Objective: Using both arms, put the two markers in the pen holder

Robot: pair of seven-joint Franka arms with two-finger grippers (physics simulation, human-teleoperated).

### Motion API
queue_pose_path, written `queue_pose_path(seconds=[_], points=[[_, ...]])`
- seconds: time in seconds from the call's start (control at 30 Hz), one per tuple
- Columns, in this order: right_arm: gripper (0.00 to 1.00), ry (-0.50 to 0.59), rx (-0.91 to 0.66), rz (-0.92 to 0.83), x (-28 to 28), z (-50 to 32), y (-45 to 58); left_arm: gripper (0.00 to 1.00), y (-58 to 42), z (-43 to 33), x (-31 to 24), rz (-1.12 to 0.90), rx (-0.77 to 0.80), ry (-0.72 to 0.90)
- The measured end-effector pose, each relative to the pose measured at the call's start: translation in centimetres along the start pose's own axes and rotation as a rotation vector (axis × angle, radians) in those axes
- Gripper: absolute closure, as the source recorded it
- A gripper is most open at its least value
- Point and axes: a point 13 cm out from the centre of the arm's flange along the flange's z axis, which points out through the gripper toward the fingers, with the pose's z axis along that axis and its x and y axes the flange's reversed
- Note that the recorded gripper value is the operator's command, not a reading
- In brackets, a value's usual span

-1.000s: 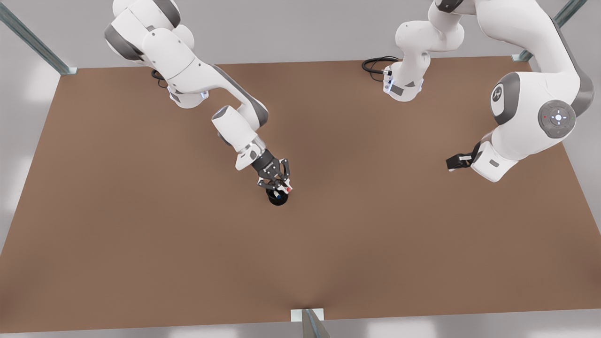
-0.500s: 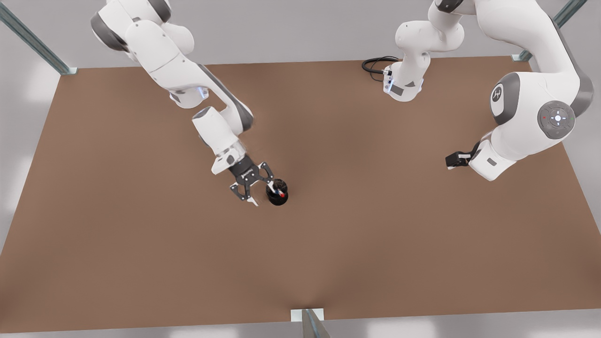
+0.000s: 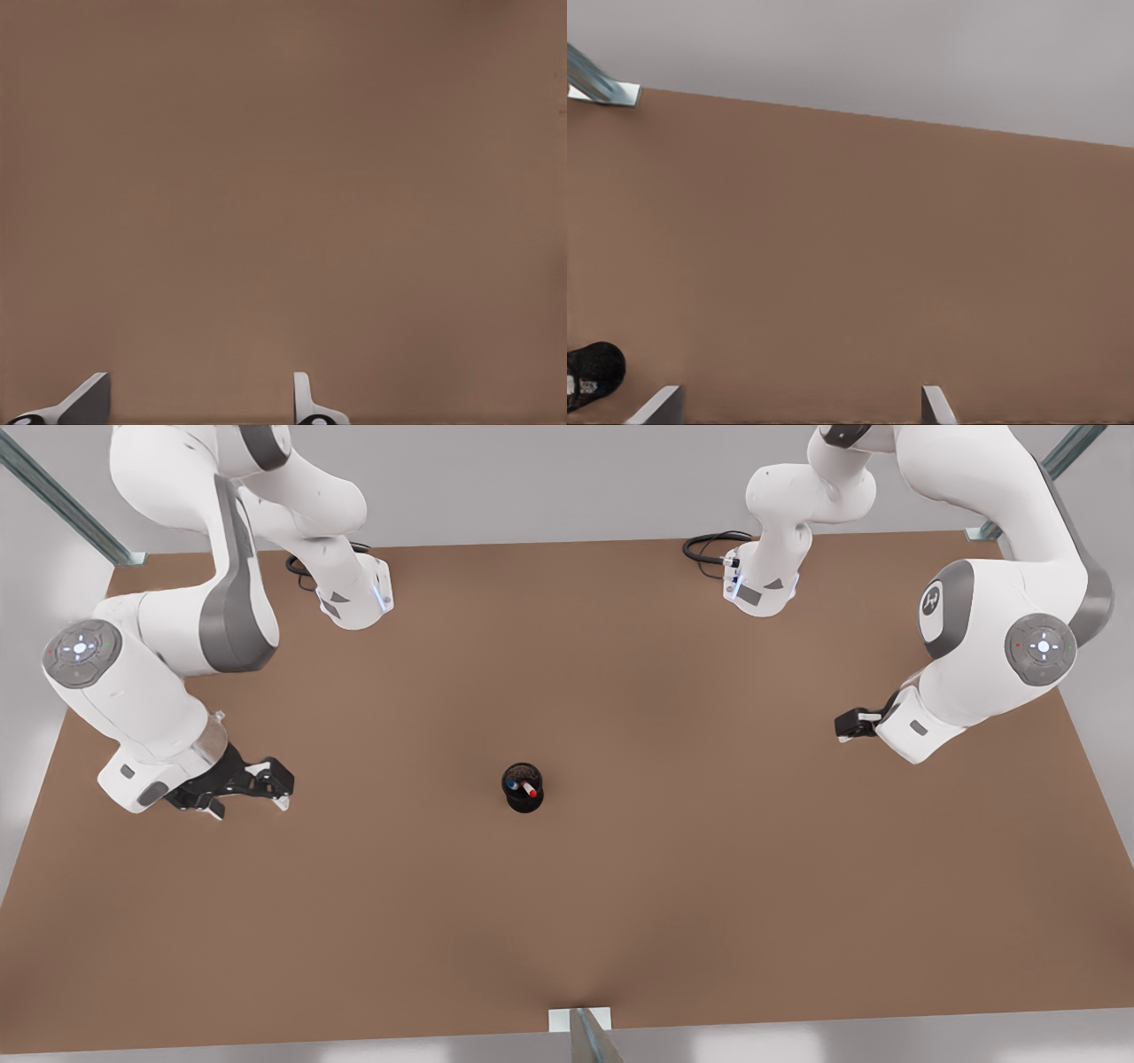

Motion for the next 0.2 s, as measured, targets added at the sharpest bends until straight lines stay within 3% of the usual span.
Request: queue_pose_path(seconds=[0.2], points=[[0.00, 0.133, 0.001, 0.033, 2.7, 2.4, 0.7, 0.00, 0.2, -0.3, -0.1, 0.004, -0.002, -0.006]])
